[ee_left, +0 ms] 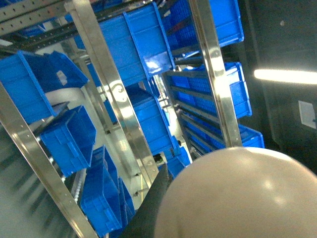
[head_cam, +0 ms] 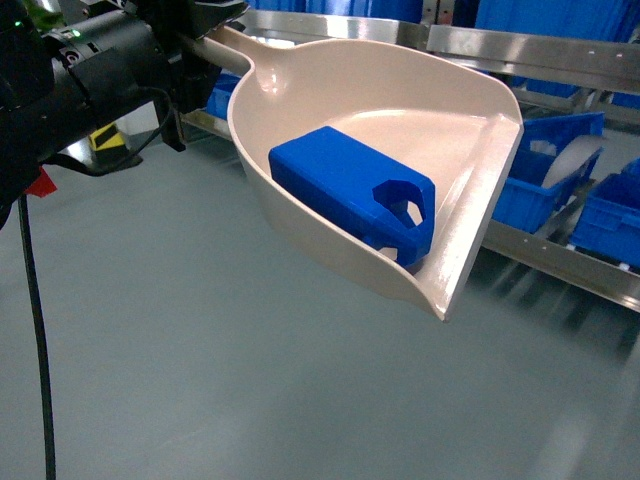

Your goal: Place part in tray to right shelf

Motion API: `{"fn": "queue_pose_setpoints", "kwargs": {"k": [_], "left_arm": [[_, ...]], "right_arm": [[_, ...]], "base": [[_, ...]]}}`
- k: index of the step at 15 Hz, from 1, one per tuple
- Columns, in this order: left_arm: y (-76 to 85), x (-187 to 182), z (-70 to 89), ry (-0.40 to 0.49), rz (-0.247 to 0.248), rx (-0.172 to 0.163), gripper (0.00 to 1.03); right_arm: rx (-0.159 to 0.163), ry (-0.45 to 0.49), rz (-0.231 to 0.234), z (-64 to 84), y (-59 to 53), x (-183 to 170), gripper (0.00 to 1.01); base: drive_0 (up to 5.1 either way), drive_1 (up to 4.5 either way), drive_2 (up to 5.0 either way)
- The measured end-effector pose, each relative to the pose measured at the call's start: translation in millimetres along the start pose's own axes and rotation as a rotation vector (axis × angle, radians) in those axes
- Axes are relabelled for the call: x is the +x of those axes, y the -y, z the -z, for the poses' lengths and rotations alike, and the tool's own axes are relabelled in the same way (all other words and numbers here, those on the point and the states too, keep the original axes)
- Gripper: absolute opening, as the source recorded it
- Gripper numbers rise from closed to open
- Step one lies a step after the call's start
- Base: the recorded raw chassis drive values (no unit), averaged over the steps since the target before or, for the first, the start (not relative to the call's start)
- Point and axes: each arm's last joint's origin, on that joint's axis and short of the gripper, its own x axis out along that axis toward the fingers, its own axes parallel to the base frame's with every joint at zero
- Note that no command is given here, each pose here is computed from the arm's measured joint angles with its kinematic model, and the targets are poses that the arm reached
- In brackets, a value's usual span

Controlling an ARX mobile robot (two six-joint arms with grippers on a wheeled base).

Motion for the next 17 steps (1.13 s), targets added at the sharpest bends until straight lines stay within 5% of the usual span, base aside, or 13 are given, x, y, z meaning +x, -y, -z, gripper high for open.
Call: {"fn": "queue_pose_setpoints", "kwargs": {"k": [17], "left_arm": [[0.3, 0.5, 1.2, -0.005, 0.002, -0.001, 0.12]], "right_arm": [[0.000, -0.001, 0.000, 0.2, 0.0, 0.0, 0.98]], "base": [[-1.6, -1.63, -1.6]]}}
